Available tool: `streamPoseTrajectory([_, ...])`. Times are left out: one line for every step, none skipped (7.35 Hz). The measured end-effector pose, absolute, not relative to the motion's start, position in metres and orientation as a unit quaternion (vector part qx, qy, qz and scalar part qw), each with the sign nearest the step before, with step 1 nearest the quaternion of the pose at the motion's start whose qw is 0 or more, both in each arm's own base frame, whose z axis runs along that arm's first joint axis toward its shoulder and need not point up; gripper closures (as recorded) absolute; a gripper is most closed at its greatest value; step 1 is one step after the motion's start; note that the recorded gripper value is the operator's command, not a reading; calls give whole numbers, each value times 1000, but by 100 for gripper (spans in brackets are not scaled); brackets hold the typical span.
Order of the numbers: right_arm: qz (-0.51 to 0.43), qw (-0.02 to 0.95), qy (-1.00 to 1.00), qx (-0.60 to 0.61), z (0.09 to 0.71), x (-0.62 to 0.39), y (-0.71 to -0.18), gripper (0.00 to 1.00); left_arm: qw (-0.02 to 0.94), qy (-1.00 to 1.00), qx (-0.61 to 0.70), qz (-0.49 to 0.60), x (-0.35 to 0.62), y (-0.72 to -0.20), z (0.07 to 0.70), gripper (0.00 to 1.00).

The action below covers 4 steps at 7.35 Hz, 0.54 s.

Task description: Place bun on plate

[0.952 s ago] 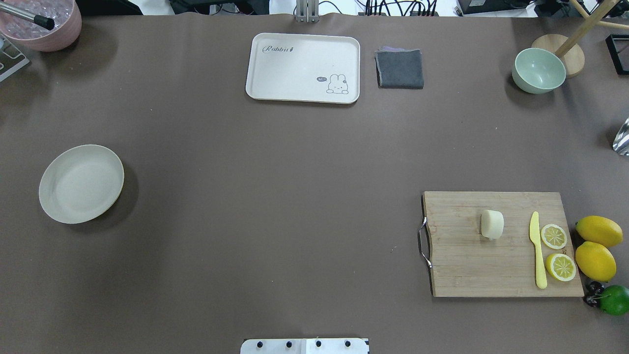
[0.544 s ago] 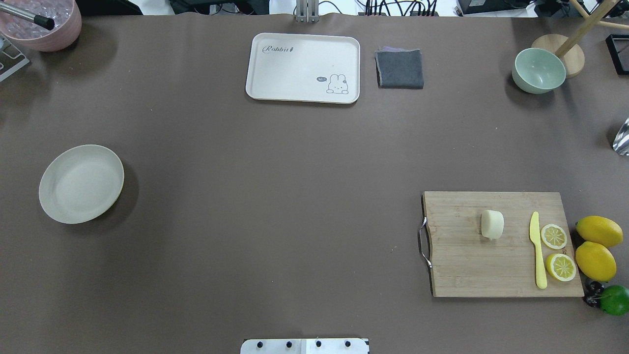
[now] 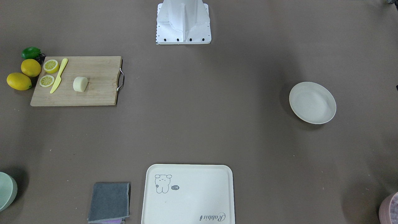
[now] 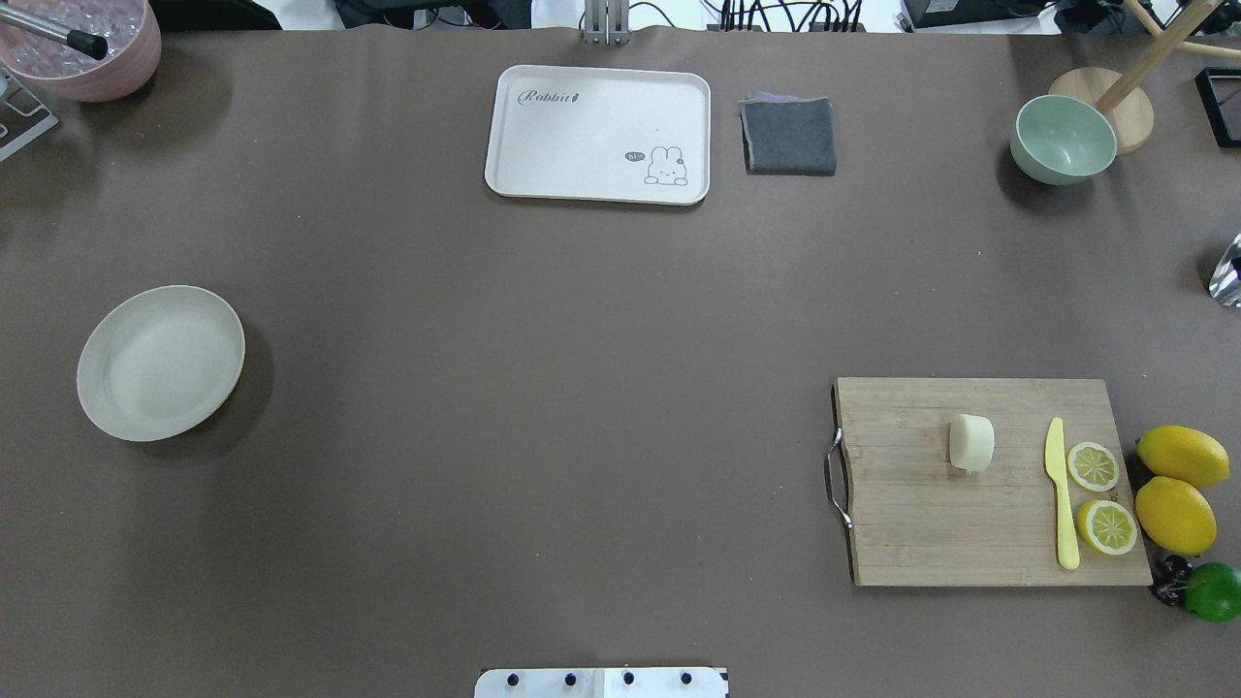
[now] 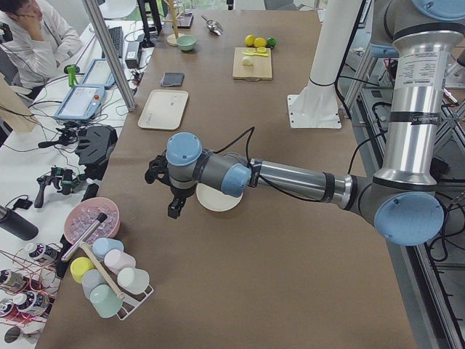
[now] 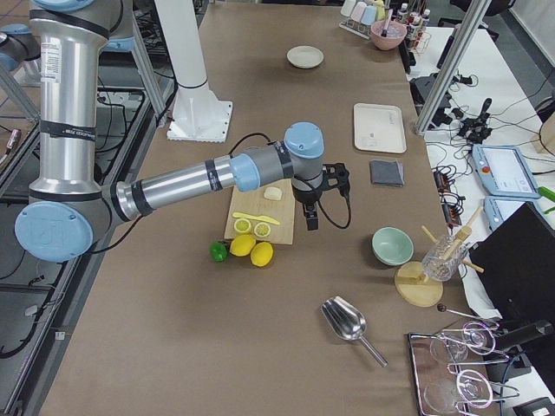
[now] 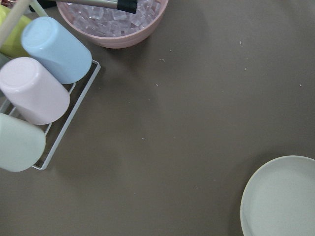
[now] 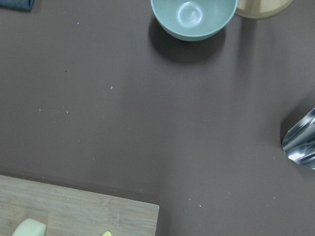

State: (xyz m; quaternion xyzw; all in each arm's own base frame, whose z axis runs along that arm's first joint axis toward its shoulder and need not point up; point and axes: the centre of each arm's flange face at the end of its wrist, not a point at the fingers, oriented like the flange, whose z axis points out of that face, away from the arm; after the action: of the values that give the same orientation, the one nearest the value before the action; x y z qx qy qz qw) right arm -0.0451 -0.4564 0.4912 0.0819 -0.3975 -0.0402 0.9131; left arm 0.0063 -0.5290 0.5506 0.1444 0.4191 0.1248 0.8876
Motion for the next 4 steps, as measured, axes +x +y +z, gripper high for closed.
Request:
streamPoseTrajectory([-30,916,-393,75,489,-75,-456,0,886,425,128,133,33,-531,560,2])
streamPoseTrajectory([-22,918,-390,70,486,-104,-453,0,885,429,117,140,54,-532,579,2])
streamPoseTrajectory([-17,918,-390,68,483,-128,-449,0,882,435,114,142,74,-533,603,2])
streamPoseTrajectory([-12,916,-395,69,480,-144,-445,0,879,444,112,135,95,-531,623,3])
